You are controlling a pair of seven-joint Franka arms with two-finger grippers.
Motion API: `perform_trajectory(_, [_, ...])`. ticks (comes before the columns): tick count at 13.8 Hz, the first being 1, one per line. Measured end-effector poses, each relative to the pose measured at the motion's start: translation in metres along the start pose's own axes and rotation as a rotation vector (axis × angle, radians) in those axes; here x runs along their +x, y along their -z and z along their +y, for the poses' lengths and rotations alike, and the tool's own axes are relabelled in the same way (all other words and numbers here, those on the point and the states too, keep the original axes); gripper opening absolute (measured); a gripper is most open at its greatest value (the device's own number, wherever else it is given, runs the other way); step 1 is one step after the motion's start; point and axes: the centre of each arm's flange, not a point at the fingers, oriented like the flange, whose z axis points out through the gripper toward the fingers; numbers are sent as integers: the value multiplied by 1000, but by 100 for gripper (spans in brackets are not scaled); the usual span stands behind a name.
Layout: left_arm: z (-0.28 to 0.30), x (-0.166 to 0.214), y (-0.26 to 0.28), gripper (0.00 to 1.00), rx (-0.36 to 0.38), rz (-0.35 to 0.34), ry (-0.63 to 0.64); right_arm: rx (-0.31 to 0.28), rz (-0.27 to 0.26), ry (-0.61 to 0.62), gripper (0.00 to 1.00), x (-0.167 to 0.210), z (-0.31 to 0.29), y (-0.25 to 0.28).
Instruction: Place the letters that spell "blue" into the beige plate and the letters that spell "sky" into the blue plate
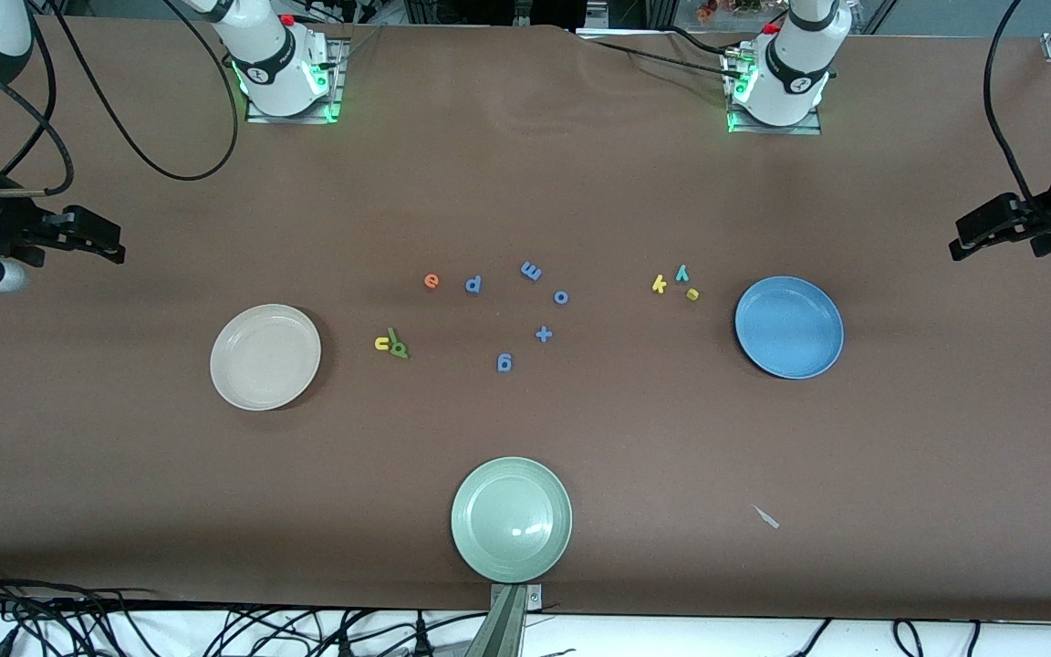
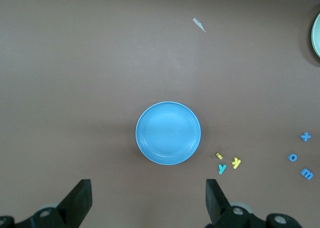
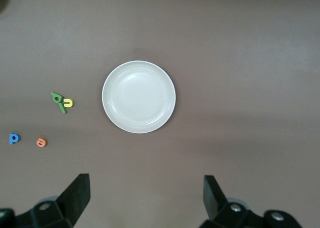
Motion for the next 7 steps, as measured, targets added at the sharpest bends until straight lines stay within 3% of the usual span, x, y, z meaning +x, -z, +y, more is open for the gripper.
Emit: perform_trajectory(7, [-7,2,-2,100,0,-3,10,0,0,0,100,0,0,0])
